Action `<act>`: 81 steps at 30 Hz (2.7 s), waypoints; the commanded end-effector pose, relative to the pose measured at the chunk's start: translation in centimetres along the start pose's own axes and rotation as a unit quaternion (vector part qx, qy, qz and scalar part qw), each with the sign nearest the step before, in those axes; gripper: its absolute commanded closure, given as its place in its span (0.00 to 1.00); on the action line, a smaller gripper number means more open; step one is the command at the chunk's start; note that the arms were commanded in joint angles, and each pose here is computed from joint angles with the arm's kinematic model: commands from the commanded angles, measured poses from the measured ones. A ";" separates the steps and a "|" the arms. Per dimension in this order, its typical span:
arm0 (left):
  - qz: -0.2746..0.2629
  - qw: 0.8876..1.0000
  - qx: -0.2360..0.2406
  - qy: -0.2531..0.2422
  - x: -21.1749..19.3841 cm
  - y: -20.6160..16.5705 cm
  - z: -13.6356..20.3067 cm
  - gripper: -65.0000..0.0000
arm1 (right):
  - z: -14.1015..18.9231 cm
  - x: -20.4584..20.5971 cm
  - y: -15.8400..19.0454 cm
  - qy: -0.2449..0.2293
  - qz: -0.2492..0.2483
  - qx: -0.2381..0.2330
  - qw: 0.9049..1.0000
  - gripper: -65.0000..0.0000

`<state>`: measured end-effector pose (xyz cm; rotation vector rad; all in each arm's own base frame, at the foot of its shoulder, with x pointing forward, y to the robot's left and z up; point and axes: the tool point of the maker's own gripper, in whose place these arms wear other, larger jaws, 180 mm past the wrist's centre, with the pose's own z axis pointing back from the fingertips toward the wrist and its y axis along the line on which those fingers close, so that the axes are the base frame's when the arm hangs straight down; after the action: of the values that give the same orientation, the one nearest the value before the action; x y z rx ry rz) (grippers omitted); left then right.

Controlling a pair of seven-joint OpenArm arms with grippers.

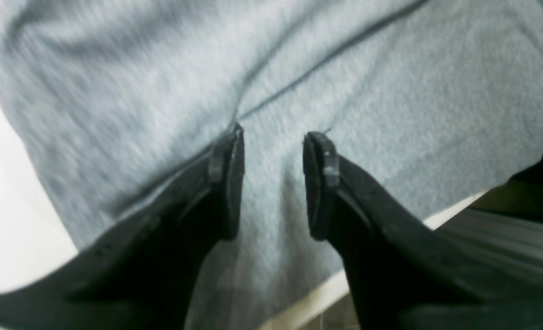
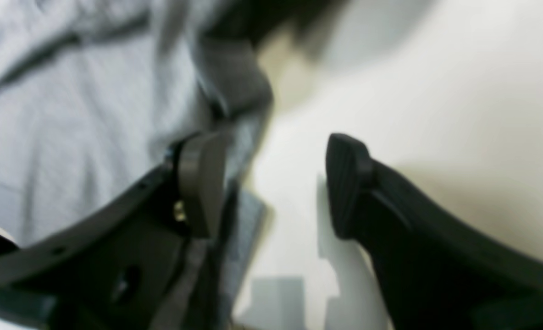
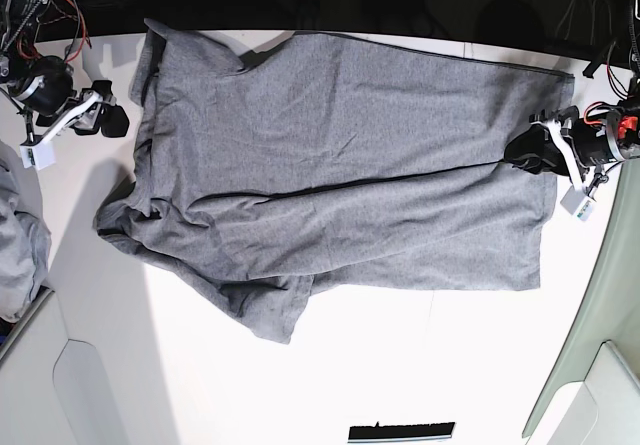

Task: Layout the t-shirt on the table in an organized manner, then fold the t-shirt properly
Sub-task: 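Pull the shirt corners apart with both grippers to flatten it, then release the shirt and move both grippers onto its surface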

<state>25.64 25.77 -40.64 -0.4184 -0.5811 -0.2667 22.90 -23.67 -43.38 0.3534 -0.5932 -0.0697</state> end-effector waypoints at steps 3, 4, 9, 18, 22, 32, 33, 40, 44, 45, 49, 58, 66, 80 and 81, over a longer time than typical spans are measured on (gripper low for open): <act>0.013 0.998 0.029 -0.047 1.3 2.1 2.6 0.63 | 0.7 0.1 -0.8 -0.003 0.016 -0.013 1.000 0.46; 0.024 0.998 0.038 -0.053 1.0 2.7 3.3 0.63 | 0.8 -0.2 -0.9 0.001 0.015 -0.014 1.000 0.46; 0.070 0.992 0.076 -0.067 -1.5 4.7 6.1 0.63 | 0.4 -1.0 -0.3 0.010 0.018 -0.006 1.000 0.46; 0.119 0.985 0.106 -0.069 -5.1 6.3 6.9 0.49 | -2.8 -3.2 5.9 0.041 0.052 0.067 0.996 0.46; 0.129 0.984 0.104 -0.061 -6.5 5.5 5.6 0.49 | -3.9 -4.4 8.9 0.050 0.049 0.099 0.993 0.46; 0.132 0.984 0.104 -0.054 -7.7 4.6 4.4 0.66 | -3.6 -3.3 8.4 0.028 0.051 0.079 0.995 1.00; 0.132 0.984 0.104 -0.055 -7.6 4.6 4.4 0.74 | -3.2 -2.7 7.9 0.021 0.051 0.072 0.996 1.00; 0.122 0.985 0.112 -0.043 -8.0 4.9 4.5 0.91 | 1.0 0.5 2.9 -0.022 0.016 0.015 1.000 1.00; 0.122 0.985 0.112 -0.037 -8.2 4.8 4.5 0.91 | 3.1 -0.8 0.8 -0.016 -0.016 0.003 1.000 1.00; 0.123 0.985 0.111 -0.040 -8.1 4.8 4.5 0.91 | 3.4 -1.6 0.5 -0.010 -0.021 -0.001 1.000 0.96; 0.129 0.985 0.106 -0.043 -8.0 4.6 4.4 0.91 | 4.6 -4.2 -0.1 0.002 -0.044 -0.004 0.999 0.55; 0.141 0.984 0.089 -0.061 -6.2 5.0 5.7 0.85 | 6.0 0.1 -1.0 -0.102 -0.057 -0.010 0.993 0.53; 0.081 0.986 0.071 -0.128 1.1 4.6 7.4 0.81 | 4.7 7.3 0.4 -0.169 -0.019 0.007 0.985 0.83; -0.063 0.965 0.161 -0.197 14.1 6.2 2.5 1.00 | -3.4 3.1 15.3 -0.071 0.102 0.152 0.981 1.00; -0.071 0.967 0.159 -0.189 14.3 6.0 1.1 1.00 | -3.8 2.6 16.4 -0.064 0.112 0.158 0.979 1.00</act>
<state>37.83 28.99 -35.31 -0.1245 -0.9607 -0.2265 25.62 -7.66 -40.68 0.5700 -0.7127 0.2159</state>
